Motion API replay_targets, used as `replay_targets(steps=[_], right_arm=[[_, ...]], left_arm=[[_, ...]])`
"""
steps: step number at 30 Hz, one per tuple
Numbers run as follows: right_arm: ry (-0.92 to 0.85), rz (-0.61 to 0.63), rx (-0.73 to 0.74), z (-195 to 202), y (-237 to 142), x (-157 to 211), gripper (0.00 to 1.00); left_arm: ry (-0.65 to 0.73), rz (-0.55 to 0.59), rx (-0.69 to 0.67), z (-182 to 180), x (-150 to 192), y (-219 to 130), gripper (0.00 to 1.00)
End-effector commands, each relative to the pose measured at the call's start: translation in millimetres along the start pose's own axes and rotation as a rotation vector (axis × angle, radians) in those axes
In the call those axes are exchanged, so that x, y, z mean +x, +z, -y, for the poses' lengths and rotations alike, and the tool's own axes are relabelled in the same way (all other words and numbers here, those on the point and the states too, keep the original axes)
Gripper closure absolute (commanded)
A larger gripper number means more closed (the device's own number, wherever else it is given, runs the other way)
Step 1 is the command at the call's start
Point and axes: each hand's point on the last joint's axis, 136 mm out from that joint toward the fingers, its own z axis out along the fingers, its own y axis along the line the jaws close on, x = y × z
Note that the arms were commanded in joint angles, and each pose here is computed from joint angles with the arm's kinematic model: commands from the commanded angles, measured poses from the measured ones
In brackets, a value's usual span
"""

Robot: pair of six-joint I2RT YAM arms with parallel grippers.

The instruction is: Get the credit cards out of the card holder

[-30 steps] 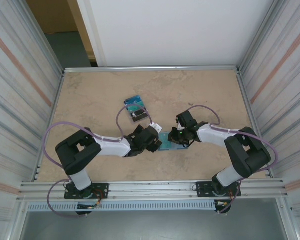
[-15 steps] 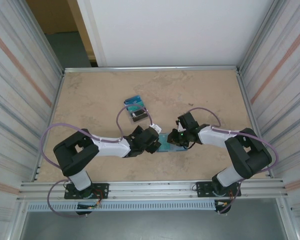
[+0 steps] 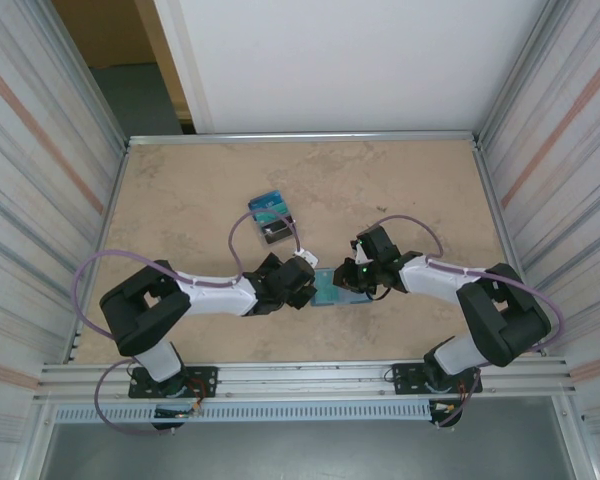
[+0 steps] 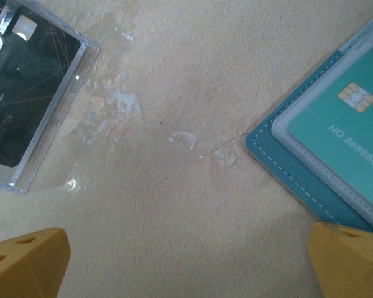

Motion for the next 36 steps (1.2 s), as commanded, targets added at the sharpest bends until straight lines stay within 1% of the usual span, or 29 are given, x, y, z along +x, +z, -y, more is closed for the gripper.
replay_targets(steps=[1, 8, 14, 18, 25, 36], right_arm=[[-0.001, -0.008, 0.038, 6, 0, 7, 0.84], [-0.033, -0.036, 0.097, 7, 11, 11, 0.82], [-0.031, -0.029, 0.111, 7, 13, 7, 0.80], [-0.034, -0.022, 0.107, 4, 8, 8, 0.80], [-0.026, 0.010, 0.097, 3, -5, 6, 0.80], [-0.005, 0.003, 0.106, 11, -1, 6, 0.80]], left_arm=[[-0.032, 0.029, -0.020, -6, -9, -9, 0.01], [-0.070, 0.085, -0.020, -5, -29, -10, 0.01], [-0.087, 0.096, -0.040, -5, -39, -5, 0.01], [-0.091, 0.089, -0.047, -5, -40, -1, 0.01], [-0.086, 0.050, -0.049, -4, -28, 6, 0.01], [-0.063, 0.001, -0.044, -1, -18, 11, 0.01]])
